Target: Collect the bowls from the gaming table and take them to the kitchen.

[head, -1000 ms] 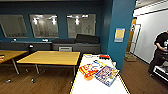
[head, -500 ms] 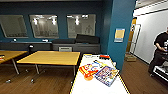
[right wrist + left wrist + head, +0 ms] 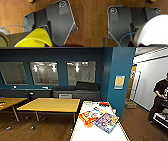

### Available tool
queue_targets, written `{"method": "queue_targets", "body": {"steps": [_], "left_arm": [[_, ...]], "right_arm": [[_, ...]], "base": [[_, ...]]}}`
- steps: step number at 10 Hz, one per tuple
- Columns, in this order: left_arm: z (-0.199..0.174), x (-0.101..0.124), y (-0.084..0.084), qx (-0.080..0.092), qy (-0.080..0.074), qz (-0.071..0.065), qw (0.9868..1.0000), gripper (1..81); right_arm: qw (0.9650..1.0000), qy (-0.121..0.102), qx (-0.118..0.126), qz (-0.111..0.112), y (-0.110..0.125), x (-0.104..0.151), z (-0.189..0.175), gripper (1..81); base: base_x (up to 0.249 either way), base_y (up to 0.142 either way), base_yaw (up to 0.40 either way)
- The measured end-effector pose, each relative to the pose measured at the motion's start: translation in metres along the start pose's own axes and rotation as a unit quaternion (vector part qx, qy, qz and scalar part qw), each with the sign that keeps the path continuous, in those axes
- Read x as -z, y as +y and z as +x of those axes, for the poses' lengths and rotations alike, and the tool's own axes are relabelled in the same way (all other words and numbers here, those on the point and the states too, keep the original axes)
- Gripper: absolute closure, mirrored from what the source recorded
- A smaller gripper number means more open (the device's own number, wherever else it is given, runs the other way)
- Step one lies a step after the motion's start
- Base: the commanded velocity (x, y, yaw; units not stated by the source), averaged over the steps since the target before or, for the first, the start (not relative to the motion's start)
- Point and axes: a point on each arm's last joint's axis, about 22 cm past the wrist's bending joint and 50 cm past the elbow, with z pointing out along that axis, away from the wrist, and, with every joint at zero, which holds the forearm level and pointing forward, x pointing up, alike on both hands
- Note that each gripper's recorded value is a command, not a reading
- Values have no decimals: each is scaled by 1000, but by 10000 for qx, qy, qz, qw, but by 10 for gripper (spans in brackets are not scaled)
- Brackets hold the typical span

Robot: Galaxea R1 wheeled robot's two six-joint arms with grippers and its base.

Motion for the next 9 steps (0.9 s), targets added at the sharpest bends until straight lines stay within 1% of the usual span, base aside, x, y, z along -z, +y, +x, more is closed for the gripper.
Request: {"method": "queue_targets", "body": {"steps": [1, 2, 3, 4, 5, 6, 7, 8, 9], "left_arm": [[3, 4, -13, 6, 30, 95, 10000, 811], [4, 7, -24, 2, 39, 169, 9998, 811], [4, 7, -25, -37, 39, 178, 9998, 811], [4, 5, -18, -122, 49, 136, 9998, 811], [4, 3, -11, -272, 57, 94, 9996, 811], [0, 2, -9, -398, 41, 84, 9992, 811], [-4, 1, -10, -449, 21, 104, 9989, 811], [-10, 0, -13, -506, -18, 164, 9986, 811], [-13, -2, -14, -544, -40, 237, 9982, 811]], "right_arm": [[9999, -23, 55, -147, 10, -3, -4, 811], [9995, 17, 70, -306, 20, -7, -2, 811], [9990, 56, 85, -429, 28, -9, 0, 811], [9986, 73, 143, -504, 34, -9, 1, 811], [9982, 92, 231, -555, 39, -7, 3, 811], [9979, 114, 282, -570, 41, -5, 4, 811], [9979, 117, 270, -573, 41, -6, 4, 811], [9975, 155, 269, -629, 45, -6, 6, 811], [9968, 264, 276, -706, 52, -4, 11, 811]], "base": [[0, 0, 0], [0, 0, 0], [0, 0, 0], [0, 0, 0], [0, 0, 0], [0, 0, 0], [0, 0, 0], [0, 0, 0], [0, 0, 0]]}}
